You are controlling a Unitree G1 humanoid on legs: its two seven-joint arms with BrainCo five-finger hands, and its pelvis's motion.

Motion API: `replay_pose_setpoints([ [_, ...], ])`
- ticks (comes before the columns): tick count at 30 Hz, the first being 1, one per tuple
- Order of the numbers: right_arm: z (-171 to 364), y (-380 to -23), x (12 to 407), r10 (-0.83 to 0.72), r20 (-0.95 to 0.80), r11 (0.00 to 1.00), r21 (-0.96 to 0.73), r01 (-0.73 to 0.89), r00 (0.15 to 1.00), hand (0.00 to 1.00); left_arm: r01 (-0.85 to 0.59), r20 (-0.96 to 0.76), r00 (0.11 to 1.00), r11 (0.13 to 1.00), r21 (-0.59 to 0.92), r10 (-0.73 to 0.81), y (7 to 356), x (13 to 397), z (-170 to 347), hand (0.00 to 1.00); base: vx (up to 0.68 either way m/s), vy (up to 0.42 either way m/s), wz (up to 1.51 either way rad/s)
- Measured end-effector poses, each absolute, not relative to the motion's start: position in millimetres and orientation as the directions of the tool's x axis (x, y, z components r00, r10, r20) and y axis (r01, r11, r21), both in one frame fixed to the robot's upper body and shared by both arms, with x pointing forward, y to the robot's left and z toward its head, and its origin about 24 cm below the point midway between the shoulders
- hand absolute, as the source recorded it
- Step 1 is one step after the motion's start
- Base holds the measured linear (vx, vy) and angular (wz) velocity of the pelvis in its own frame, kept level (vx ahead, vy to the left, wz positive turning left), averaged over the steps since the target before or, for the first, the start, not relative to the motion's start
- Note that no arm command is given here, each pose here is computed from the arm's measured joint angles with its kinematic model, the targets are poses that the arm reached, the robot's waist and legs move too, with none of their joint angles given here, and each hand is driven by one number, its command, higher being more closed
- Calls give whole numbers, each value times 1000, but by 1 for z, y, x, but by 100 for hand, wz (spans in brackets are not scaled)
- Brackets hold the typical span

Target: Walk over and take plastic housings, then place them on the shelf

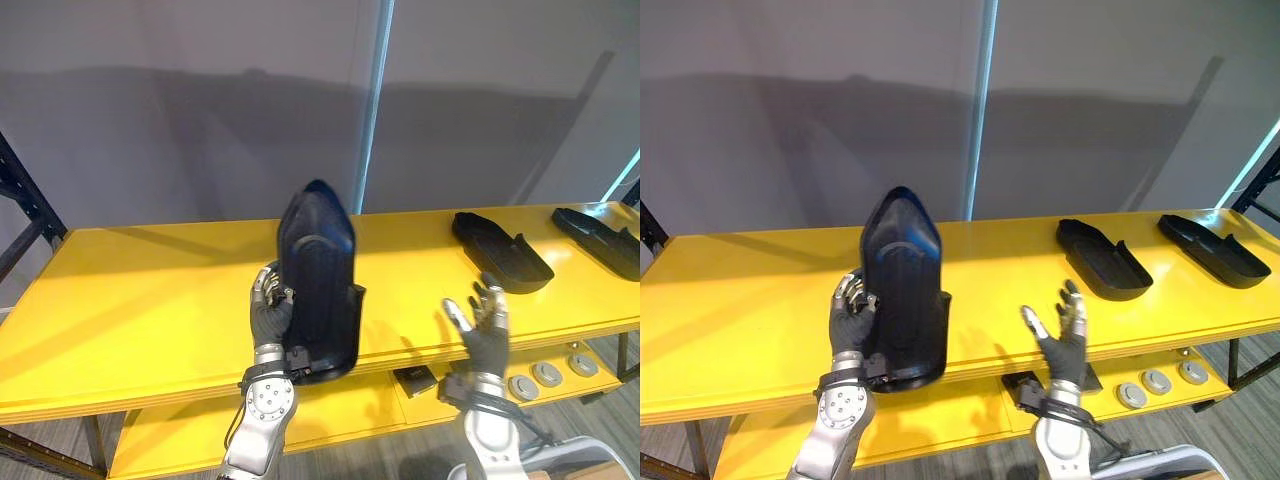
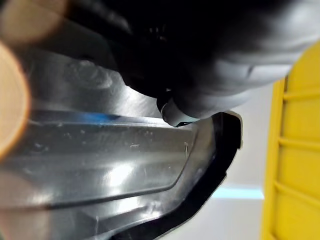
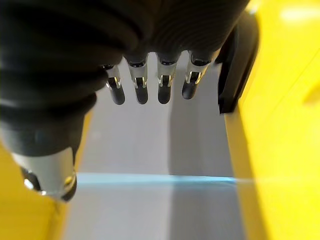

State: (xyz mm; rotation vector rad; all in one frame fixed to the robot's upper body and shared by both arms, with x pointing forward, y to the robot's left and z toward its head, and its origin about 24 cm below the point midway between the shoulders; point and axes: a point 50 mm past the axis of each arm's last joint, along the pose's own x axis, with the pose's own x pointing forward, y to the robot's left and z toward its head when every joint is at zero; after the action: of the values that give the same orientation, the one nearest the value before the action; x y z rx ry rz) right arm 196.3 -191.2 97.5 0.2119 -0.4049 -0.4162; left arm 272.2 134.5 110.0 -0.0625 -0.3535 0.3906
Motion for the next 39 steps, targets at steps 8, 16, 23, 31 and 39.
replay_pose_setpoints([
  [8, 53, -220, 147, -549, 144, 835, 144, 532, 823, 0, -445, 332, 826, 889, -112, 455, 154, 292, 118, 100, -26, 46, -26],
  [16, -35, -211, 117, -469, -273, 880, -64, 470, 840, 0, -391, 246, 863, 892, -225, 441, 155, 329, 129, 100, 16, 10, -9],
  [23, -47, -179, 121, -259, -344, 965, -42, 260, 903, 0, -387, 173, 878, 874, -295, 447, 175, 368, 150, 100, -35, -4, -1],
  [31, -54, -149, 133, -91, -360, 995, 12, 102, 928, 0, -359, 186, 888, 886, -294, 422, 186, 401, 198, 100, -20, -6, 2],
  [39, -51, -142, 141, -49, -341, 998, 23, 61, 939, 0, -309, 206, 909, 918, -248, 361, 183, 407, 208, 0, 12, 3, 2],
])
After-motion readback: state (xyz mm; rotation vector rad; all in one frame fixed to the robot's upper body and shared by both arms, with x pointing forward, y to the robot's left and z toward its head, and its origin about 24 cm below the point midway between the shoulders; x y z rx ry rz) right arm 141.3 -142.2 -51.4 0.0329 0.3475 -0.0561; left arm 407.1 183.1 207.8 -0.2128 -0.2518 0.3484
